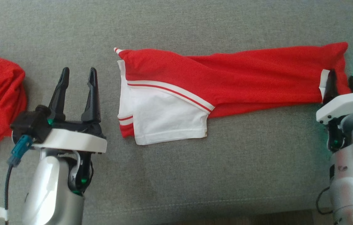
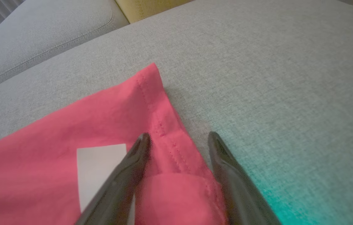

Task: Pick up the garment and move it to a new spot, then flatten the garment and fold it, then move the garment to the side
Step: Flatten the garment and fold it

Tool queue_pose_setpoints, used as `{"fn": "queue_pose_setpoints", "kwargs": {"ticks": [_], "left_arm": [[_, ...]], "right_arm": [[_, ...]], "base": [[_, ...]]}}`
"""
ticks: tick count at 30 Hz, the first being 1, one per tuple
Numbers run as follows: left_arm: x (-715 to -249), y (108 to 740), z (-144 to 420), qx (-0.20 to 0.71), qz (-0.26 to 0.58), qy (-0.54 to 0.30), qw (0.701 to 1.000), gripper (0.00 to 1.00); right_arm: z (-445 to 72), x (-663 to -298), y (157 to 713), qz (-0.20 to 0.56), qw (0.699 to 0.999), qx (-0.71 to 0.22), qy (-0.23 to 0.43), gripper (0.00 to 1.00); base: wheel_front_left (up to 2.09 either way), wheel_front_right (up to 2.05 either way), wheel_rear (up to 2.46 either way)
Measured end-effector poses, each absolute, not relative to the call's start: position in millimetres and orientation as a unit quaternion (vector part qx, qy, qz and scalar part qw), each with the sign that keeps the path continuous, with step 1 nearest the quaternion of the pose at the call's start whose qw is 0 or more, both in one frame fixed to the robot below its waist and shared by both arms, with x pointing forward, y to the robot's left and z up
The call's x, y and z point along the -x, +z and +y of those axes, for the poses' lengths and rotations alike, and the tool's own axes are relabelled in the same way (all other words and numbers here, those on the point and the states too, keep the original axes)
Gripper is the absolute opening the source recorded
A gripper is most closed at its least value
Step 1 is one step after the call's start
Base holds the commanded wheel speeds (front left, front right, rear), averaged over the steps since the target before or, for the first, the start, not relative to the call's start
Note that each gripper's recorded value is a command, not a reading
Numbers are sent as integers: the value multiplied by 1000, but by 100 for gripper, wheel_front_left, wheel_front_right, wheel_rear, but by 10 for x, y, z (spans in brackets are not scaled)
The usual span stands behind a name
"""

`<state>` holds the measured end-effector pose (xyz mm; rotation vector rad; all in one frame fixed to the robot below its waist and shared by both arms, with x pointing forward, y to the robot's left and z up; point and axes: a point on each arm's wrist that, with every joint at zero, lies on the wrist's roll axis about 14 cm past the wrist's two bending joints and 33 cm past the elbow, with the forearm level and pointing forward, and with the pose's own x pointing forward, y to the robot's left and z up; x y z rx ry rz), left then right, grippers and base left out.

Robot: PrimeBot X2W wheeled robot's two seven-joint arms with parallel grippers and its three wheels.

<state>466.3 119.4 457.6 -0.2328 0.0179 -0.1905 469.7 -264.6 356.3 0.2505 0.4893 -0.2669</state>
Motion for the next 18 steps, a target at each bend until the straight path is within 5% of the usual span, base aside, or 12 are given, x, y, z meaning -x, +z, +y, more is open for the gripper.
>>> {"fn": "queue_pose_setpoints", "kwargs": {"ticks": [18], "left_arm": [[-4636,4836,1224,112,-22,-94,989,100]], "right_arm": [[-3362,-4478,3887,184,951,-80,-234,0]], "base": [[0,0,0]]}}
